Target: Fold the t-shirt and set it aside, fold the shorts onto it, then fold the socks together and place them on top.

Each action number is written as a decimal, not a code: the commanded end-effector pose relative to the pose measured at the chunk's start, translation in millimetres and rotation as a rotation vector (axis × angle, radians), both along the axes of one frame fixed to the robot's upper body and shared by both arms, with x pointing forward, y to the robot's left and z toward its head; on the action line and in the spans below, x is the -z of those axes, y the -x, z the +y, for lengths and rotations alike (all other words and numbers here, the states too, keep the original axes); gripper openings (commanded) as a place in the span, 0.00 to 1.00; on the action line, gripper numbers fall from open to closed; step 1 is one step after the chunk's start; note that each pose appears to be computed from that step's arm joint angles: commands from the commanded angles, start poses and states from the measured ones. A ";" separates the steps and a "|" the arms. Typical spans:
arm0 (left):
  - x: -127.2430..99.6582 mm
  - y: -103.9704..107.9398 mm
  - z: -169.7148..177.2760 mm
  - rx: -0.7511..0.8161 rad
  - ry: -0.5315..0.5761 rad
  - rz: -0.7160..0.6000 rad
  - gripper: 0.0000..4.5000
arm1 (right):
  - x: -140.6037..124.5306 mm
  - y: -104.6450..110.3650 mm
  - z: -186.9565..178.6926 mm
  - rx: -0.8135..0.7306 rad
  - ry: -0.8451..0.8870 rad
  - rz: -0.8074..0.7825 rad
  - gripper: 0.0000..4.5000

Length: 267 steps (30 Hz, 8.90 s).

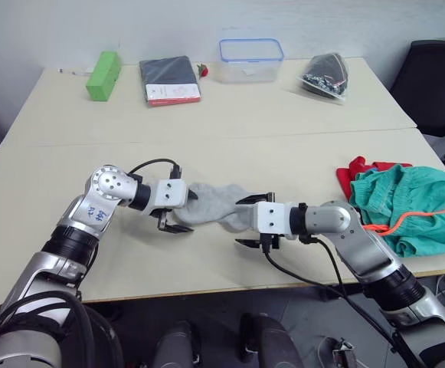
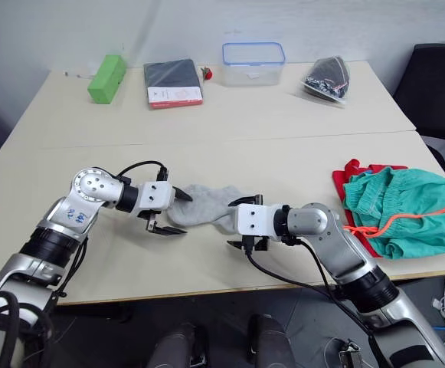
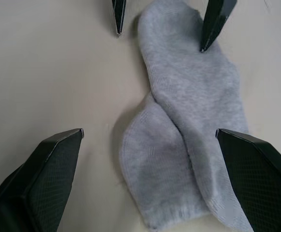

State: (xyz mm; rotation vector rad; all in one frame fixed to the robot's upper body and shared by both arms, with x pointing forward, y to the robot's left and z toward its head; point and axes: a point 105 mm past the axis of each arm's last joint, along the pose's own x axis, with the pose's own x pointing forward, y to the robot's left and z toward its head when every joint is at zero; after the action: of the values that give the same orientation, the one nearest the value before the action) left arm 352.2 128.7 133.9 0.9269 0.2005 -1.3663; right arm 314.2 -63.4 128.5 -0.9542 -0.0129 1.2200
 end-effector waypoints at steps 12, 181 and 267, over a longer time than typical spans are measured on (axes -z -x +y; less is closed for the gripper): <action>8.7 -5.0 2.6 0.020 -0.060 0.000 0.12 | 5.0 -26.8 -1.5 0.035 0.032 -0.048 0.12; -35.8 -19.8 -34.4 0.047 -0.003 0.344 0.33 | -30.2 59.9 -54.9 0.519 -0.613 0.719 0.92; -83.1 38.3 -64.1 0.109 0.400 0.268 0.00 | 21.9 6.8 -40.2 0.420 -0.231 0.255 0.01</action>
State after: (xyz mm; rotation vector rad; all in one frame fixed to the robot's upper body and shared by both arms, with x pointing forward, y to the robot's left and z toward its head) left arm 324.8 74.9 180.8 0.4651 0.1858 -1.4980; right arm 305.7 -97.1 105.0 -0.5440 0.2271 0.9503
